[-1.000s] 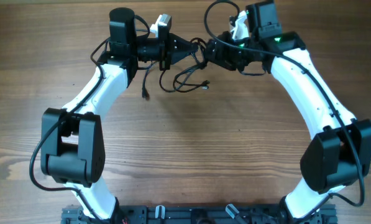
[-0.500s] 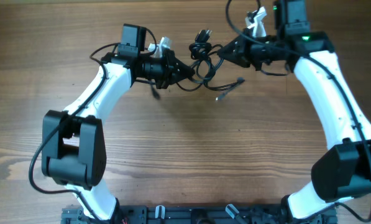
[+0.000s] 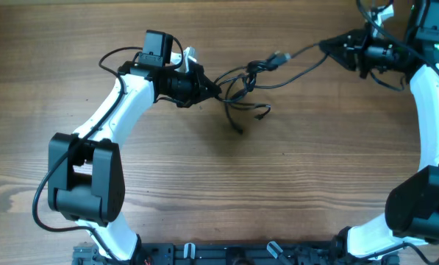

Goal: Untangle cables

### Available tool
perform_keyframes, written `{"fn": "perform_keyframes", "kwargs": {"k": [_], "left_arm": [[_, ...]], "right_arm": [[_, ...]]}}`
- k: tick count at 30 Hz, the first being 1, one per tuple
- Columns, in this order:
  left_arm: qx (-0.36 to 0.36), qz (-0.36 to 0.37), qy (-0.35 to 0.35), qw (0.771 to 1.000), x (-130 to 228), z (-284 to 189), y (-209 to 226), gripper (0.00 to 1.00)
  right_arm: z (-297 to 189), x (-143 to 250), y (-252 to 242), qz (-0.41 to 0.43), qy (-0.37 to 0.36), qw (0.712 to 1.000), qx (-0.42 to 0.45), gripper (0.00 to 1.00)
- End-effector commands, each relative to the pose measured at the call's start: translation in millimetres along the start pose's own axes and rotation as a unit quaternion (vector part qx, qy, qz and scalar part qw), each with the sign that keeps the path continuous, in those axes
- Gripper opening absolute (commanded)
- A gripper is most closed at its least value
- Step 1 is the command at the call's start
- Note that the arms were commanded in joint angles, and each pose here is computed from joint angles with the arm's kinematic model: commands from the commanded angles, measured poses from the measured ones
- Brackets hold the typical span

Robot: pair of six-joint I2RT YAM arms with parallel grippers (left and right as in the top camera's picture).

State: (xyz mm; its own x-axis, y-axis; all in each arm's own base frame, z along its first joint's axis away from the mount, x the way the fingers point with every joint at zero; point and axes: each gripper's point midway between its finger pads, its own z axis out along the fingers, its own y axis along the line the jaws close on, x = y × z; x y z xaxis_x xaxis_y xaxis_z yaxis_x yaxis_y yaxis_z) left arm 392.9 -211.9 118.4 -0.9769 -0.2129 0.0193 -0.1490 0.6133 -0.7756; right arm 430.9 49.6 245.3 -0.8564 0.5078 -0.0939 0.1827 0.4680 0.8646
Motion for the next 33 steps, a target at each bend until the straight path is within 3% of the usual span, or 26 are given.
{"fn": "perform_keyframes", "kwargs": {"k": [1, 5, 6, 8, 10, 13, 15, 17, 18, 24, 26, 28, 29, 31, 33], "left_arm": [[-0.079, -0.027, -0.036, 0.996, -14.3, -2.4, 47.2, 0.04], [-0.105, -0.018, -0.04, 0.994, -14.1, -4.2, 57.1, 0.04], [-0.107, -0.019, -0.039, 0.993, -13.4, -4.3, 58.0, 0.04], [-0.107, -0.02, -0.037, 0.993, -12.6, -3.9, 57.8, 0.04], [-0.1, -0.017, -0.035, 0.994, -12.0, -2.8, 54.7, 0.04], [-0.028, 0.0, -0.015, 1.0, -9.7, 0.9, 27.1, 0.04], [0.107, 0.058, 0.015, 0.992, -7.1, -4.0, -25.3, 0.04], [0.252, 0.13, 0.03, 0.958, -11.4, -29.0, -92.0, 0.04], [0.265, 0.13, 0.03, 0.955, -13.4, -33.2, -100.1, 0.04], [0.301, 0.066, 0.034, 0.951, -23.8, -49.9, -128.4, 0.04], [0.299, 0.03, 0.046, 0.953, -23.6, -49.9, -128.5, 0.04], [0.297, -0.028, 0.067, 0.952, -22.6, -50.4, -128.9, 0.04], [0.296, -0.041, 0.074, 0.951, -21.9, -50.5, -129.0, 0.04], [0.297, -0.045, 0.083, 0.95, -19.2, -51.1, -129.2, 0.04], [0.298, -0.042, 0.093, 0.949, -15.6, -52.0, -129.6, 0.04]], "right_arm": [[-74.7, -66.5, -66.9, 0.031, -0.218, 0.949, 0.225, 0.04], [-137.5, -82.4, -120.2, 0.102, -0.299, 0.892, 0.323, 0.04], [-142.9, -81.8, -124.4, 0.107, -0.299, 0.892, 0.323, 0.04], [-116.1, -71.8, -99.3, 0.032, -0.225, 0.94, 0.254, 0.05], [-81.7, -48.7, -65.7, -0.046, -0.143, 0.972, 0.179, 0.13], [-34.2, -8.3, -30.9, -0.123, -0.051, 0.982, 0.132, 0.34], [-1.8, 23.1, -7.8, -0.156, 0.003, 0.982, 0.109, 0.4], [28.7, 57.7, 27.8, -0.246, 0.058, 0.966, 0.047, 0.42], [34.0, 64.6, 34.7, -0.268, 0.068, 0.96, 0.034, 0.42], [62.5, 101.5, 69.8, -0.364, 0.105, 0.925, -0.025, 0.42], [70.2, 96.9, 64.3, -0.387, 0.091, 0.918, 0.009, 0.43], [82.2, 113.3, 61.2, -0.461, 0.115, 0.88, 0.013, 0.43], [88.8, 113.4, 54.0, -0.47, 0.118, 0.874, 0.035, 0.43], [102.5, 107.0, 34.9, -0.477, 0.118, 0.866, 0.092, 0.43], [118.9, 118.6, 27.5, -0.496, 0.145, 0.851, 0.089, 0.43]]}}
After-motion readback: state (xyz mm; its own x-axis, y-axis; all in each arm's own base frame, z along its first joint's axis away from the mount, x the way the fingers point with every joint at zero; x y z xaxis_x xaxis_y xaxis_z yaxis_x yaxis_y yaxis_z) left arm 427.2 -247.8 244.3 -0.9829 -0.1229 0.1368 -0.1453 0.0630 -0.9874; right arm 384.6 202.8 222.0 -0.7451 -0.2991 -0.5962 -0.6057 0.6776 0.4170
